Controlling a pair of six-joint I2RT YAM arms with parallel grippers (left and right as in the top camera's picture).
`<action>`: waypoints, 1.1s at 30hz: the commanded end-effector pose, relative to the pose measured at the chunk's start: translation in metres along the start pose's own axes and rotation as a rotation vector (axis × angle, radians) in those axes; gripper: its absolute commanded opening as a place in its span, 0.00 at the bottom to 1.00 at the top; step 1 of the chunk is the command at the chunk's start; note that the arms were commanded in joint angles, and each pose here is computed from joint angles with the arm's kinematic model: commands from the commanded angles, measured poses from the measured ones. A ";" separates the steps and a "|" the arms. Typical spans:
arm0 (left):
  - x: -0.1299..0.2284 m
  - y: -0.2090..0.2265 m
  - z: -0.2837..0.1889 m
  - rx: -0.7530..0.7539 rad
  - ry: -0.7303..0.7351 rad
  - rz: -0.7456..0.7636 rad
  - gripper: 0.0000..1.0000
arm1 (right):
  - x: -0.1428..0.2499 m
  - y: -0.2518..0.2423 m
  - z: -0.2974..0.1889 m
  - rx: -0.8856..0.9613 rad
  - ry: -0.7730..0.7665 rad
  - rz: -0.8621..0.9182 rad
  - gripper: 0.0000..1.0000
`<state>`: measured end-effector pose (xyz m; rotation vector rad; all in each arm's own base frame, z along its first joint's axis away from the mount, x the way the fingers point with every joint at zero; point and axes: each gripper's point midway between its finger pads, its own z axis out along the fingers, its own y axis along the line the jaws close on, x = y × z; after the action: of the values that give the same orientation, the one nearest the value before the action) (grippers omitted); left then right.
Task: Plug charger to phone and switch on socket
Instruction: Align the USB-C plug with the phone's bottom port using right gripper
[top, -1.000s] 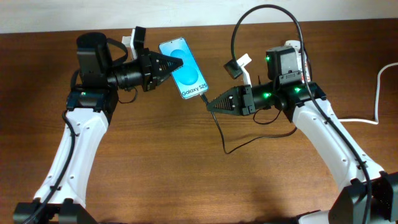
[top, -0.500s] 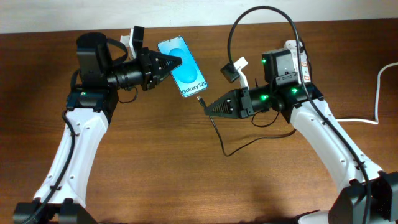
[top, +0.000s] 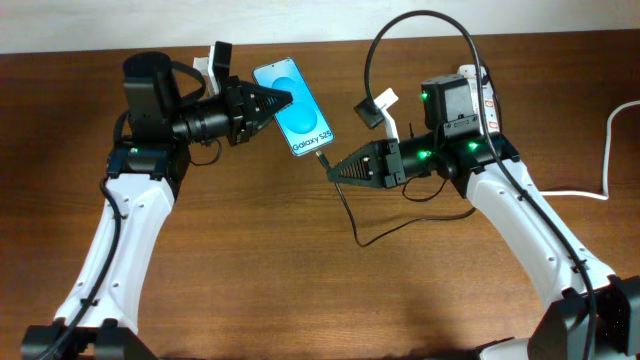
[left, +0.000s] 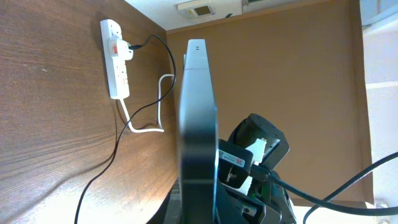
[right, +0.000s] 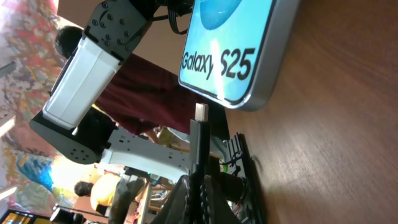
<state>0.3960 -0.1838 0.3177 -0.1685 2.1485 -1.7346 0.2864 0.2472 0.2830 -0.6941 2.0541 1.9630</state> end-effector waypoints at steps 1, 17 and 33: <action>-0.001 -0.009 -0.002 0.013 -0.005 0.033 0.00 | -0.003 -0.002 0.002 0.022 -0.003 -0.023 0.04; -0.004 -0.007 -0.002 0.003 -0.020 0.033 0.00 | -0.003 -0.002 0.001 0.025 -0.004 -0.023 0.04; -0.001 -0.008 0.000 0.005 -0.013 0.035 0.00 | -0.005 -0.001 0.002 0.021 -0.006 -0.050 0.04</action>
<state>0.3989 -0.1824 0.3165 -0.1849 2.1464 -1.7169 0.2909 0.2478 0.2815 -0.7003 2.0501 1.9233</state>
